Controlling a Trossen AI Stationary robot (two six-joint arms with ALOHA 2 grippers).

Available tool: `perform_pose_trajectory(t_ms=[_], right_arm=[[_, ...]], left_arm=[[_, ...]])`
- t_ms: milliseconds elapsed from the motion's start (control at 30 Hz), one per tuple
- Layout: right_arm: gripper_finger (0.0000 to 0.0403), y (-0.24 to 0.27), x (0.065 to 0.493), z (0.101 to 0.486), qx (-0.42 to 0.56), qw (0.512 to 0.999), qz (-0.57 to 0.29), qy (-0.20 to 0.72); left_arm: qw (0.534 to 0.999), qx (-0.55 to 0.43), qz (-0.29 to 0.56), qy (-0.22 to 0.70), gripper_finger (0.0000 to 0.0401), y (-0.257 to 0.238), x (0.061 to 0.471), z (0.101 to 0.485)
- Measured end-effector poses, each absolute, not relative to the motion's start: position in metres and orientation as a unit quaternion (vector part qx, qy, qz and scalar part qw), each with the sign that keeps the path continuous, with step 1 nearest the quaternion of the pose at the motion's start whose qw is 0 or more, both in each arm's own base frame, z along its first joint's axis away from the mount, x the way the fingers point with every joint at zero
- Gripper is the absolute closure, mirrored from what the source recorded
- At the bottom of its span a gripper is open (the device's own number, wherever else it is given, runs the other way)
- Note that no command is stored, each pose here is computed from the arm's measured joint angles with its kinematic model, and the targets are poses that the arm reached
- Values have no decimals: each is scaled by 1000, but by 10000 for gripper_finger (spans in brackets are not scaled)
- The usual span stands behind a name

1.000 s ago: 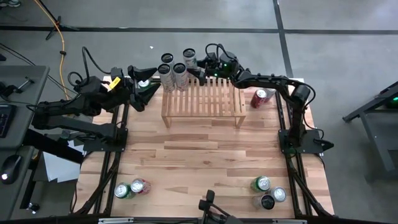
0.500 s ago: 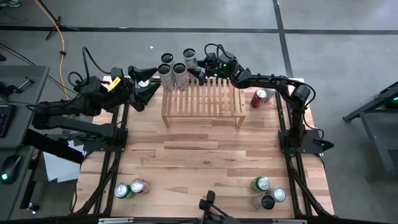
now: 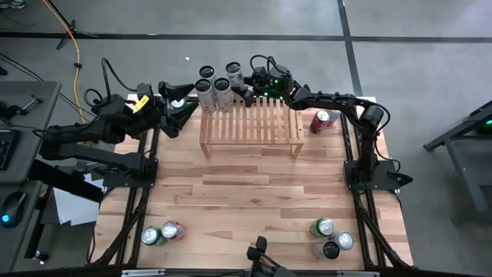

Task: Place canned beverage on shelf
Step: Put the top white pink soda can on the shelf aligned with other white pink soda can

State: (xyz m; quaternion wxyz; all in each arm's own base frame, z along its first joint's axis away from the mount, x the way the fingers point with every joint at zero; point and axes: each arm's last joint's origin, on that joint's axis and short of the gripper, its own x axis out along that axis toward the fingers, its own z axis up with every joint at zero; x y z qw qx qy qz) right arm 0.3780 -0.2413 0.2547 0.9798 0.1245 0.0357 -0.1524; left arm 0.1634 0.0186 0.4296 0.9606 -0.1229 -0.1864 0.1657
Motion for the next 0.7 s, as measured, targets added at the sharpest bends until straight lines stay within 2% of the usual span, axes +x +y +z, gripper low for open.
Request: perform_pose_trajectory(t_ms=[700], right_arm=[[143,-241,378,254,156,975,-154,38]], left_arm=[[961,-122,166,-186,34,19,163,430]])
